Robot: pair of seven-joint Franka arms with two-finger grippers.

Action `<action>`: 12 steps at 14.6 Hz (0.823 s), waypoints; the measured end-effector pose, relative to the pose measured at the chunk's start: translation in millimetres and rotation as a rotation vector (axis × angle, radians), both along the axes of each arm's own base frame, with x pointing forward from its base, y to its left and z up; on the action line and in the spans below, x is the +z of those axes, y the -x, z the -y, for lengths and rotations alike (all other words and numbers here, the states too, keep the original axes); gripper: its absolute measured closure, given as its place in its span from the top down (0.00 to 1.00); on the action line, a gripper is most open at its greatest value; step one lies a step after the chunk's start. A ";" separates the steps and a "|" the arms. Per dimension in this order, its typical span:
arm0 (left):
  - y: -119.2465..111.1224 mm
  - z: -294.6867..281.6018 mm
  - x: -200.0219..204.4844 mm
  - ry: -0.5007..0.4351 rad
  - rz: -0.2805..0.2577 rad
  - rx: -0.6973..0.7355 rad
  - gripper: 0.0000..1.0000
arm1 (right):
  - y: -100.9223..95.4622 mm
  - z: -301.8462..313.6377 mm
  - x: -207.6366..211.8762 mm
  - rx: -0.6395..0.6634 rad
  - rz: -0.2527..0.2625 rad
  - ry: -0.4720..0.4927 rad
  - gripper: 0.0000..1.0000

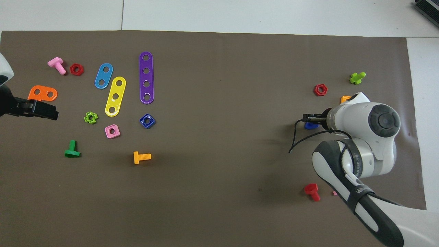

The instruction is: Unscrew and place screws in storage area

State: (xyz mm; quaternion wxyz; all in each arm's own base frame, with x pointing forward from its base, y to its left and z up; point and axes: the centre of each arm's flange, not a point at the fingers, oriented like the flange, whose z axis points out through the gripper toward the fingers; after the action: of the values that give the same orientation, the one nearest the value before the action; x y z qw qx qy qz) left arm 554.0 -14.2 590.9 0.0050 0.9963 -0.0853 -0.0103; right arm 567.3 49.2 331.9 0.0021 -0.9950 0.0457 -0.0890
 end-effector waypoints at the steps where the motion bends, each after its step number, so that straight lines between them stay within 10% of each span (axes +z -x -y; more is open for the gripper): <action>1: 1.2 0.5 0.8 0.000 0.001 -0.001 1.00 | -8.0 2.4 18.5 -0.007 -0.017 0.005 0.89; 5: 1.7 -1.3 1.1 0.000 0.001 0.002 1.00 | -29.3 32.1 137.5 -0.069 -0.064 0.024 1.00; 12: 1.7 -3.9 1.1 0.000 0.001 0.006 1.00 | 16.0 82.3 287.8 -0.126 -0.172 0.031 1.00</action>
State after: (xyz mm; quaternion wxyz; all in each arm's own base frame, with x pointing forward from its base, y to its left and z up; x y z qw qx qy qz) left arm 552.3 -10.4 591.9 0.0052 0.9966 -0.0821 -0.0097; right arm 551.3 -33.1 619.7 -0.0228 -0.9940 0.1068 -0.0038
